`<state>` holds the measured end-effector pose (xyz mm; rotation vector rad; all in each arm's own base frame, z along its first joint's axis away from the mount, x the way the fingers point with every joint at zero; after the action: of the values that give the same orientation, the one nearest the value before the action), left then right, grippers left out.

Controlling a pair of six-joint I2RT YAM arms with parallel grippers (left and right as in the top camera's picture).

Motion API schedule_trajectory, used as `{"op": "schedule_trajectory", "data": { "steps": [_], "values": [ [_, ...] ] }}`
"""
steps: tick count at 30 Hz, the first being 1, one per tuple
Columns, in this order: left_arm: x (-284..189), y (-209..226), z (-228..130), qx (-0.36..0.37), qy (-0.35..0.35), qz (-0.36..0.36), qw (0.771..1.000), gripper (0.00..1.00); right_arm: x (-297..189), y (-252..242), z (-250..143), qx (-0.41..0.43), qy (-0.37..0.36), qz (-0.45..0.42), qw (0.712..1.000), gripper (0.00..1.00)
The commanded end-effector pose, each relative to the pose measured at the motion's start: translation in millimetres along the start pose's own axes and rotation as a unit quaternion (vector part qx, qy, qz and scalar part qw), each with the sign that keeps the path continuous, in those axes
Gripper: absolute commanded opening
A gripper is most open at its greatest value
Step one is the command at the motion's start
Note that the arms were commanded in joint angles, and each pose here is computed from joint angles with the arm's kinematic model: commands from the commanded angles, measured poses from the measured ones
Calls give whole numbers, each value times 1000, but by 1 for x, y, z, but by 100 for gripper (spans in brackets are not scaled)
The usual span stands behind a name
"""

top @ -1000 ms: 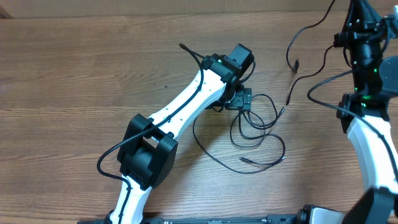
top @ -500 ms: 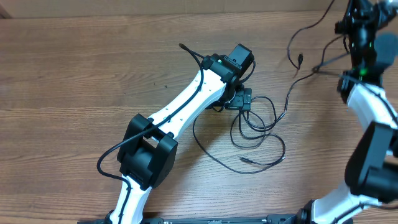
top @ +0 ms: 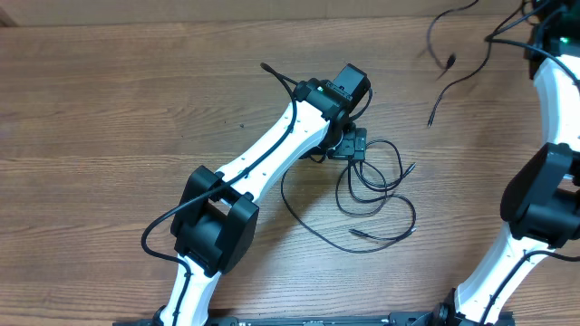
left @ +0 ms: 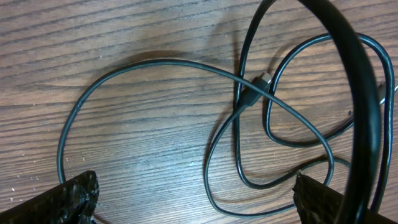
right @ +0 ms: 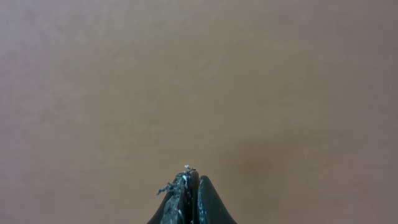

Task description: Untangle cables

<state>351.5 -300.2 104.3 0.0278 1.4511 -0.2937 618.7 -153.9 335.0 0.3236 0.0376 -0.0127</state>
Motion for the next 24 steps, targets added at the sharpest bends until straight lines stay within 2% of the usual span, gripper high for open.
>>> {"op": "schedule_trajectory", "data": {
  "steps": [1, 6, 15, 18, 24],
  "values": [
    [9, 3, -2, -3, 7, 11, 1000, 100, -5, -31, 14, -9, -16, -31, 999, 4],
    [9, 3, -2, -3, 7, 11, 1000, 100, -13, -74, 14, -4, -16, -67, 998, 4],
    [9, 3, -2, -3, 7, 11, 1000, 100, -21, -167, -34, 24, 25, -135, 990, 4],
    [9, 3, -2, -3, 7, 11, 1000, 99, -31, -201, -49, 36, 39, -165, 985, 4],
    [9, 3, -2, -3, 7, 11, 1000, 100, -64, -264, -54, 50, 41, -218, 974, 4]
  ]
}}
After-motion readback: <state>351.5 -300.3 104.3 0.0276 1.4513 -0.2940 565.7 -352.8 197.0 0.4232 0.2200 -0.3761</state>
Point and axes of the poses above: each gripper's point midway between its finger pads, its own x axis out along the fingers, its own y axis along the line the jaws close on, z = x × y, the point moved 2 cm from there along -x, back along the fingers, and after that the axes turned 7 degrees about x, right-handed, at the moved point
